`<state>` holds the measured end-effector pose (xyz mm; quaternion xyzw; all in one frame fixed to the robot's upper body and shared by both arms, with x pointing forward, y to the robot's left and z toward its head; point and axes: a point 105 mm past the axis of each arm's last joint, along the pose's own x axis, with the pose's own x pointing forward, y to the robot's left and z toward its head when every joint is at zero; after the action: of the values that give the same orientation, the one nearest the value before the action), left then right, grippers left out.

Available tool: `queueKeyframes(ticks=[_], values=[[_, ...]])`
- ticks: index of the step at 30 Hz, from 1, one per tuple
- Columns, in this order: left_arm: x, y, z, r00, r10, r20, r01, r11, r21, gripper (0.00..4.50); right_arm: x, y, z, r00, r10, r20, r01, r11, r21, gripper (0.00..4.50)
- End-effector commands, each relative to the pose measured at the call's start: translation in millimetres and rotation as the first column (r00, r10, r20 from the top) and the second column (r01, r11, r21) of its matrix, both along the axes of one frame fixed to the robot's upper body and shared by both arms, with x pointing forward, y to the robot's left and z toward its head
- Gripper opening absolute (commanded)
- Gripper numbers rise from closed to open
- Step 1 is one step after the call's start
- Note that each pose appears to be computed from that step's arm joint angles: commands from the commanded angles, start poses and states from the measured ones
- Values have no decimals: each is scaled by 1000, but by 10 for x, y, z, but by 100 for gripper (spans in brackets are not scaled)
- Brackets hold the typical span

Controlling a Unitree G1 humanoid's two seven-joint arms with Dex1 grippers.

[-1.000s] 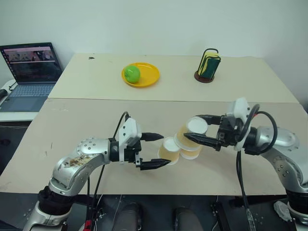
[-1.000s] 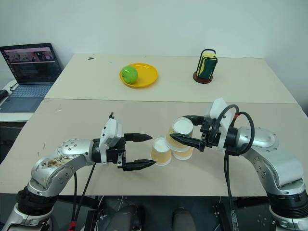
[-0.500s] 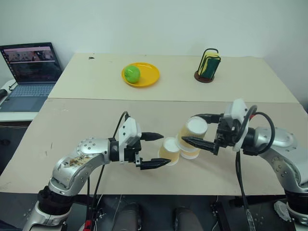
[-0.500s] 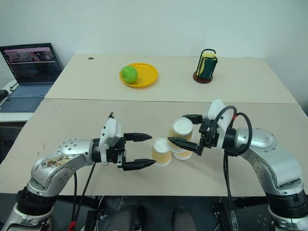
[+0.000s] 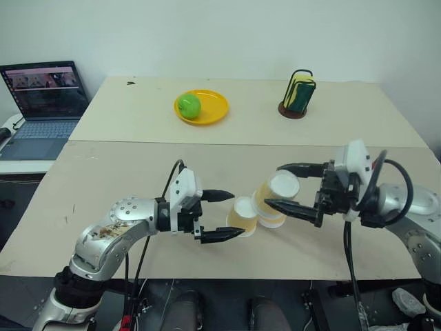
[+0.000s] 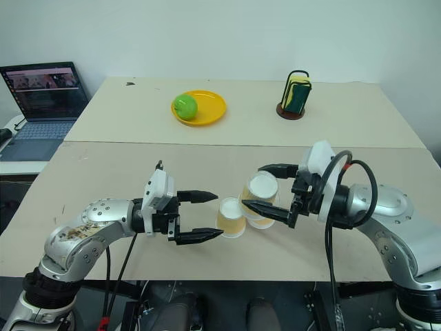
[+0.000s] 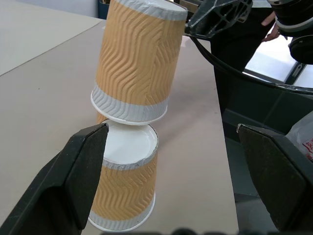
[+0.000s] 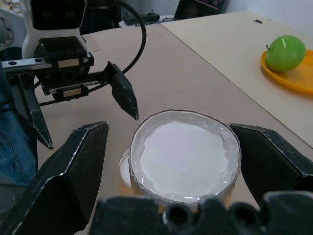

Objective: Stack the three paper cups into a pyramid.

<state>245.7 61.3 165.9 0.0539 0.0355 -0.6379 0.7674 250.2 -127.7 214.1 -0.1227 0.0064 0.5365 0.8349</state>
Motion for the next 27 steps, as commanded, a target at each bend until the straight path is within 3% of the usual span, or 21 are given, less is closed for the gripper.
queueKeyframes(ticks=[1,27], values=[[-30,-30,102,999,-16,47,17,1000,-22,450,-30,-48,112,999,-21,47,21,1000,1,449],[-32,-29,111,999,-9,41,10,1000,-29,450,96,-175,160,994,-83,66,82,996,27,449]])
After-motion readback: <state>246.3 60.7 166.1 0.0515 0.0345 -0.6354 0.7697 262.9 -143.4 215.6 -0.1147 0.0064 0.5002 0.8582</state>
